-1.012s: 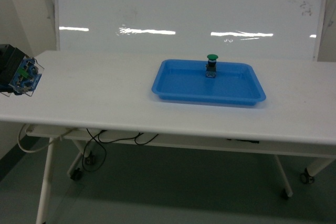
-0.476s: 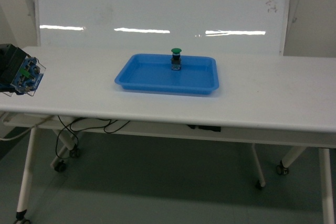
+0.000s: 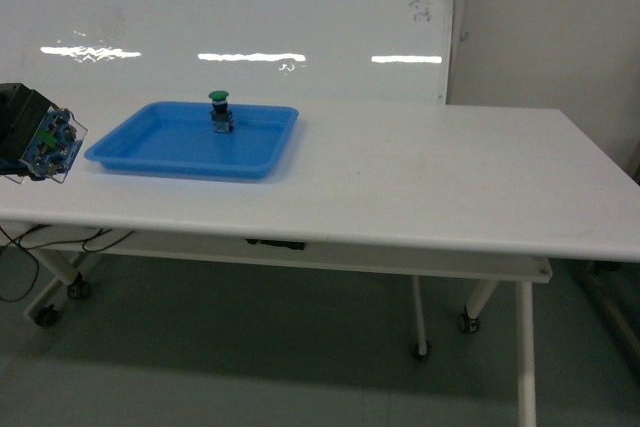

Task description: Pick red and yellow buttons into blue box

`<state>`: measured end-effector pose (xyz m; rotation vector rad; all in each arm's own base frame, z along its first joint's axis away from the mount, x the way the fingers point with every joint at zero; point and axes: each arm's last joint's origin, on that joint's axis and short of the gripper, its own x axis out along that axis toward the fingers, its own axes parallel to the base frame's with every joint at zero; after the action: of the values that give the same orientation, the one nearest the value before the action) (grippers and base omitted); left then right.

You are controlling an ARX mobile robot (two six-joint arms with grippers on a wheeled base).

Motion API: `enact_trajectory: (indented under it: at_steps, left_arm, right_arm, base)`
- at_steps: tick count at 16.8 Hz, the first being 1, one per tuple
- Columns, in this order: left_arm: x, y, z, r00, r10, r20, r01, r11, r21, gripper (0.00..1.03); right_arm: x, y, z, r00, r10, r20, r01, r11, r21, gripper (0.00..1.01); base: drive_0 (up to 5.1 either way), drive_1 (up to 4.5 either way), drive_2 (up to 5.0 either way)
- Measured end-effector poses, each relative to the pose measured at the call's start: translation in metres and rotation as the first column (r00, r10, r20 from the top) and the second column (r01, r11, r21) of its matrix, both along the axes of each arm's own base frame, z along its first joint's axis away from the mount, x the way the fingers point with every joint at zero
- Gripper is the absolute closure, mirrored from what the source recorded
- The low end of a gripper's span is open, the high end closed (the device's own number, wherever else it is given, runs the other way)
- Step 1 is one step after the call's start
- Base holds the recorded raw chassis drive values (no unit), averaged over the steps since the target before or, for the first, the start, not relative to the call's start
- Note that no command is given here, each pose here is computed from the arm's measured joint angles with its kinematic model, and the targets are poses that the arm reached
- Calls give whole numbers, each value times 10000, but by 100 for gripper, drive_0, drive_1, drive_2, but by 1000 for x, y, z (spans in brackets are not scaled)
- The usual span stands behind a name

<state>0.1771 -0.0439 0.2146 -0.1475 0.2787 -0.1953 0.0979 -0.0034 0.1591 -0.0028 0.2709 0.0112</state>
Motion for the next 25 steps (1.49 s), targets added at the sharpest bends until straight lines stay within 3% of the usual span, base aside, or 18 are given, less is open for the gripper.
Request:
enact_trajectory:
  at_steps: [14, 25]
  left_arm:
    - [0, 0, 0, 10000, -7, -1, 7, 10000, -5, 84]
    - [0, 0, 0, 10000, 1, -19, -1, 10000, 1, 84]
  right_arm:
    - [0, 0, 0, 10000, -7, 0, 7, 10000, -2, 69]
    - [0, 0, 0, 10000, -11, 0, 11, 10000, -3, 69]
  base:
    - [460, -122, -351]
    - [498, -243, -243]
